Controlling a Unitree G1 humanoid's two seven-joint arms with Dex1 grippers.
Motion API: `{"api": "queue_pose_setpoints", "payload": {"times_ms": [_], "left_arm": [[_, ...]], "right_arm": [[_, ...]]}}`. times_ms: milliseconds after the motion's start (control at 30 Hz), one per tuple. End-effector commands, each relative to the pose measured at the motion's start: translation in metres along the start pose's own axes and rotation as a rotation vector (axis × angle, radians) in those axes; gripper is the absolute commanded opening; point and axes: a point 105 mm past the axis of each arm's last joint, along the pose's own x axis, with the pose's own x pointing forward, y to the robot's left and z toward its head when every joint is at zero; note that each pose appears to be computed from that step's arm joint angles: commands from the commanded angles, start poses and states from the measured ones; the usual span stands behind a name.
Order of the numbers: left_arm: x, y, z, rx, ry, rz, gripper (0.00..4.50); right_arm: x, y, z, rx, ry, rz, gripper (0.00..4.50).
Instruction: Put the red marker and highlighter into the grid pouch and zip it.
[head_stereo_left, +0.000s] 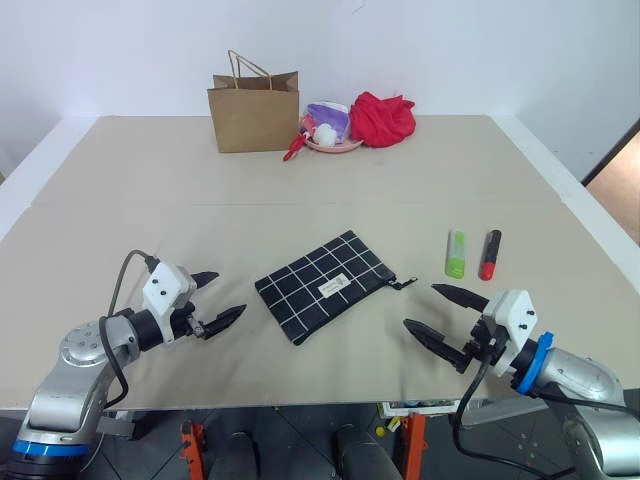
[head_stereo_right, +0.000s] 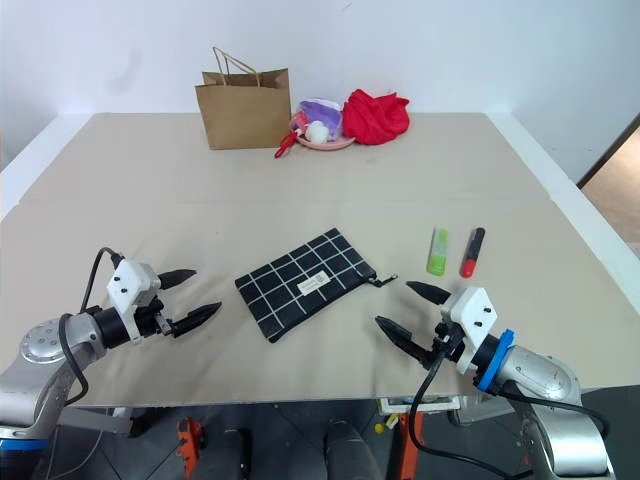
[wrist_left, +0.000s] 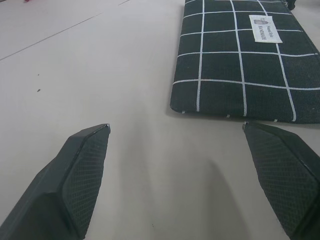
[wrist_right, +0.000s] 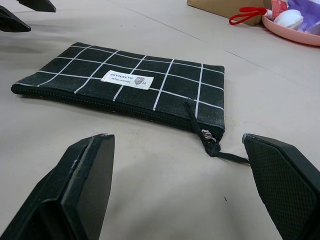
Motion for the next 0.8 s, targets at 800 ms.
{"api": "queue_pose_setpoints", "payload": {"times_ms": [800], "left_arm": [[0.002,-0.013,0.014,0.093,-0.041,-0.118,4.39]], "right_arm": [[0.000,-0.004,0.005,0.023,-0.023,-0.017,4.42]]}}
